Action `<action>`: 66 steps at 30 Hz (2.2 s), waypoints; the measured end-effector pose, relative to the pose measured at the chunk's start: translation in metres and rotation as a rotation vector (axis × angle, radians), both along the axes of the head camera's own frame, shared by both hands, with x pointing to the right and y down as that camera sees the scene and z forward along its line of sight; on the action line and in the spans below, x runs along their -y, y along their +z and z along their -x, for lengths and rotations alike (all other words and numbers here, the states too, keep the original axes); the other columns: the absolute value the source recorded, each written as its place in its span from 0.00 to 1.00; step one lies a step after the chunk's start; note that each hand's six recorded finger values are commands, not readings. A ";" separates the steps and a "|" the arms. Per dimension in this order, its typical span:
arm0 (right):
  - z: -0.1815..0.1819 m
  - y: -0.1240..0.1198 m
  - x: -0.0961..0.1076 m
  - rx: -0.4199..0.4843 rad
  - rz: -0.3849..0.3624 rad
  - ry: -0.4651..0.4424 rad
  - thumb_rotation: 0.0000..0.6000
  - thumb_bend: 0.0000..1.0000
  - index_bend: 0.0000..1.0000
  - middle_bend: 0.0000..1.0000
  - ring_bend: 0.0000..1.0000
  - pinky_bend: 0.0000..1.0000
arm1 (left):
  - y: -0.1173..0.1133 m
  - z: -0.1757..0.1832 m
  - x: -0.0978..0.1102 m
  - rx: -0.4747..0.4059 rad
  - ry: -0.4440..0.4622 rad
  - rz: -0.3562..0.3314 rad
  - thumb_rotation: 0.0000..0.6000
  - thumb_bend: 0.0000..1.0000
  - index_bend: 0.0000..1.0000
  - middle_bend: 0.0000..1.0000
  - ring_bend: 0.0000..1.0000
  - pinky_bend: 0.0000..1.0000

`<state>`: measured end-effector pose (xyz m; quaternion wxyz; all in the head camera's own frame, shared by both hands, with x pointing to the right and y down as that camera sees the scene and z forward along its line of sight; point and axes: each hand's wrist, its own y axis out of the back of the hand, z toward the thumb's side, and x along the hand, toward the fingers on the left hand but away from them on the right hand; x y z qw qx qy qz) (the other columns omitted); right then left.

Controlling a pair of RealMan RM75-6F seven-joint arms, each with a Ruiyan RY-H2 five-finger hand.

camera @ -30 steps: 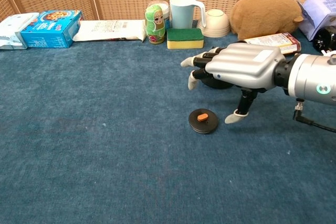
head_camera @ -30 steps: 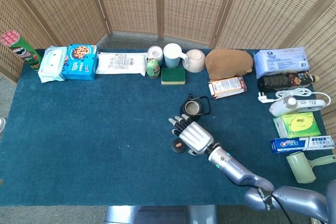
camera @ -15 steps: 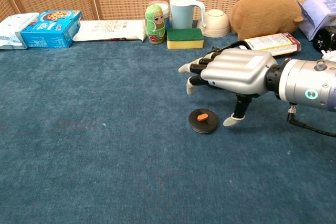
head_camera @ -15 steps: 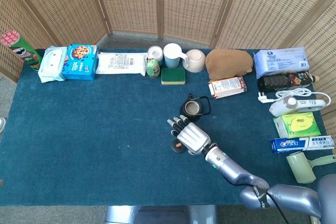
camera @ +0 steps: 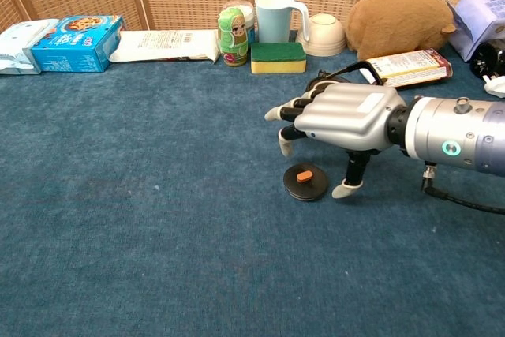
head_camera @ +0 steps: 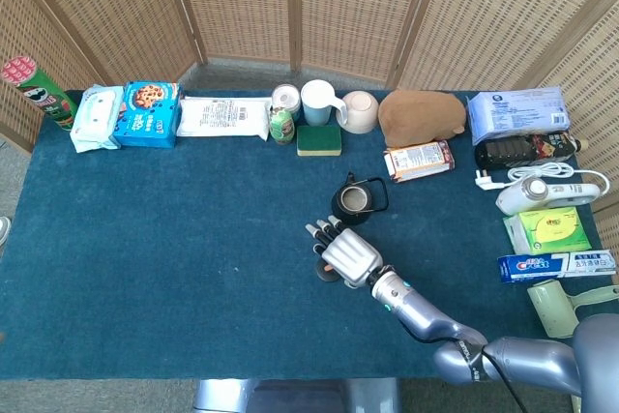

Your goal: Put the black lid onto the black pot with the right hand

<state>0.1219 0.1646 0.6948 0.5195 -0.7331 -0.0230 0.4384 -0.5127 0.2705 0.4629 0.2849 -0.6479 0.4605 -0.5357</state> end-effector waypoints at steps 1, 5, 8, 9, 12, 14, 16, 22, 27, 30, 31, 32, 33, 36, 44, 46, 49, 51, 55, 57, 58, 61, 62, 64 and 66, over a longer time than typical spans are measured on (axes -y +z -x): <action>0.001 0.001 0.000 -0.001 0.001 0.002 0.90 0.22 0.29 0.00 0.07 0.04 | 0.000 0.000 0.000 -0.002 -0.001 -0.001 1.00 0.13 0.00 0.00 0.00 0.06; 0.002 0.005 -0.002 -0.006 0.007 0.005 0.91 0.22 0.31 0.00 0.07 0.04 | -0.001 0.002 0.000 -0.004 -0.004 -0.003 1.00 0.13 0.00 0.00 0.00 0.06; 0.004 0.006 -0.003 -0.004 0.016 0.010 0.91 0.22 0.32 0.00 0.08 0.04 | -0.002 0.002 0.000 -0.006 -0.004 -0.004 1.00 0.13 0.00 0.00 0.00 0.06; 0.004 0.006 -0.003 -0.003 0.019 0.012 0.90 0.22 0.32 0.00 0.08 0.04 | -0.002 0.002 0.000 -0.006 -0.004 -0.004 1.00 0.13 0.00 0.00 0.00 0.06; 0.005 0.007 -0.003 -0.003 0.025 0.018 0.90 0.22 0.34 0.00 0.08 0.04 | -0.002 0.002 0.000 -0.008 -0.005 -0.004 1.00 0.13 0.00 0.00 0.00 0.06; 0.006 0.007 -0.002 -0.002 0.027 0.023 0.90 0.22 0.34 0.00 0.08 0.04 | -0.003 0.003 0.000 -0.009 -0.005 -0.006 1.00 0.13 0.00 0.00 0.00 0.06; 0.006 0.008 -0.002 -0.002 0.031 0.030 0.91 0.22 0.35 0.00 0.08 0.04 | -0.003 0.003 -0.001 -0.010 -0.006 -0.008 1.00 0.13 0.00 0.00 0.00 0.06; 0.007 0.010 -0.001 -0.006 0.037 0.038 0.91 0.22 0.36 0.00 0.08 0.05 | -0.004 0.003 -0.001 -0.013 -0.006 -0.007 1.00 0.13 0.00 0.00 0.00 0.06; 0.008 0.012 -0.001 -0.004 0.049 0.053 0.90 0.22 0.36 0.00 0.08 0.05 | -0.004 0.004 -0.002 -0.014 -0.007 -0.006 1.00 0.13 0.00 0.00 0.00 0.06; 0.009 0.012 -0.002 0.004 0.061 0.066 0.93 0.22 0.38 0.00 0.09 0.05 | -0.004 0.004 -0.002 -0.015 -0.008 -0.006 1.00 0.13 0.00 0.00 0.00 0.06; 0.009 0.012 -0.002 0.007 0.063 0.069 0.95 0.23 0.38 0.00 0.09 0.05 | -0.004 0.004 -0.002 -0.015 -0.008 -0.006 1.00 0.13 0.00 0.00 0.00 0.06; 0.009 0.011 -0.002 0.009 0.065 0.071 0.97 0.23 0.39 0.00 0.09 0.05 | -0.004 0.004 -0.002 -0.015 -0.009 -0.006 1.00 0.13 0.00 0.00 0.00 0.06; 0.009 0.011 -0.002 0.012 0.067 0.075 0.98 0.23 0.40 0.00 0.09 0.05 | -0.004 0.005 -0.002 -0.015 -0.009 -0.006 1.00 0.13 0.00 0.00 0.00 0.06; 0.009 0.011 -0.002 0.019 0.074 0.083 1.00 0.24 0.41 0.01 0.09 0.05 | -0.004 0.004 -0.002 -0.015 -0.007 -0.005 1.00 0.13 0.00 0.00 0.00 0.06; 0.011 0.001 -0.002 0.062 0.101 0.113 1.00 0.25 0.42 0.01 0.09 0.05 | -0.004 0.004 -0.002 -0.015 -0.008 -0.004 1.00 0.13 0.00 0.00 0.00 0.06; 0.011 -0.005 0.000 0.076 0.102 0.124 1.00 0.25 0.42 0.01 0.09 0.05 | -0.004 0.004 -0.002 -0.014 -0.006 -0.003 1.00 0.13 0.00 0.00 0.00 0.06; 0.010 -0.013 0.005 0.095 0.100 0.145 1.00 0.25 0.42 0.01 0.09 0.05 | -0.004 0.003 -0.003 -0.015 -0.003 -0.001 1.00 0.13 0.00 0.00 0.00 0.06; 0.009 -0.018 0.009 0.112 0.102 0.168 1.00 0.25 0.42 0.01 0.09 0.05 | -0.004 0.003 -0.003 -0.016 -0.003 -0.001 1.00 0.13 0.00 0.00 0.00 0.06; 0.009 -0.030 0.022 0.149 0.096 0.219 1.00 0.25 0.42 0.01 0.09 0.05 | -0.005 0.004 -0.003 -0.018 -0.006 -0.002 1.00 0.13 0.00 0.00 0.00 0.06; 0.009 -0.035 0.030 0.168 0.091 0.247 1.00 0.26 0.42 0.01 0.09 0.06 | -0.005 0.004 -0.003 -0.018 -0.006 0.000 1.00 0.13 0.00 0.00 0.00 0.06; 0.009 -0.038 0.034 0.175 0.088 0.260 1.00 0.26 0.42 0.01 0.09 0.05 | -0.004 0.004 -0.003 -0.017 -0.006 0.001 1.00 0.13 0.00 0.00 0.00 0.06; 0.008 -0.046 0.048 0.195 0.074 0.302 1.00 0.26 0.43 0.01 0.09 0.05 | -0.004 0.004 -0.003 -0.017 -0.006 0.003 1.00 0.13 0.00 0.00 0.00 0.06; 0.008 -0.049 0.052 0.199 0.069 0.313 1.00 0.26 0.43 0.01 0.09 0.06 | -0.004 0.004 -0.003 -0.017 -0.006 0.004 1.00 0.13 0.00 0.00 0.00 0.06; 0.006 -0.053 0.062 0.204 0.054 0.341 1.00 0.26 0.43 0.01 0.09 0.06 | -0.004 0.004 -0.002 -0.017 -0.008 0.004 1.00 0.13 0.00 0.00 0.00 0.06; 0.002 -0.055 0.072 0.202 0.044 0.373 1.00 0.26 0.43 0.01 0.09 0.06 | -0.004 0.005 -0.002 -0.017 -0.009 0.003 1.00 0.13 0.00 0.00 0.00 0.06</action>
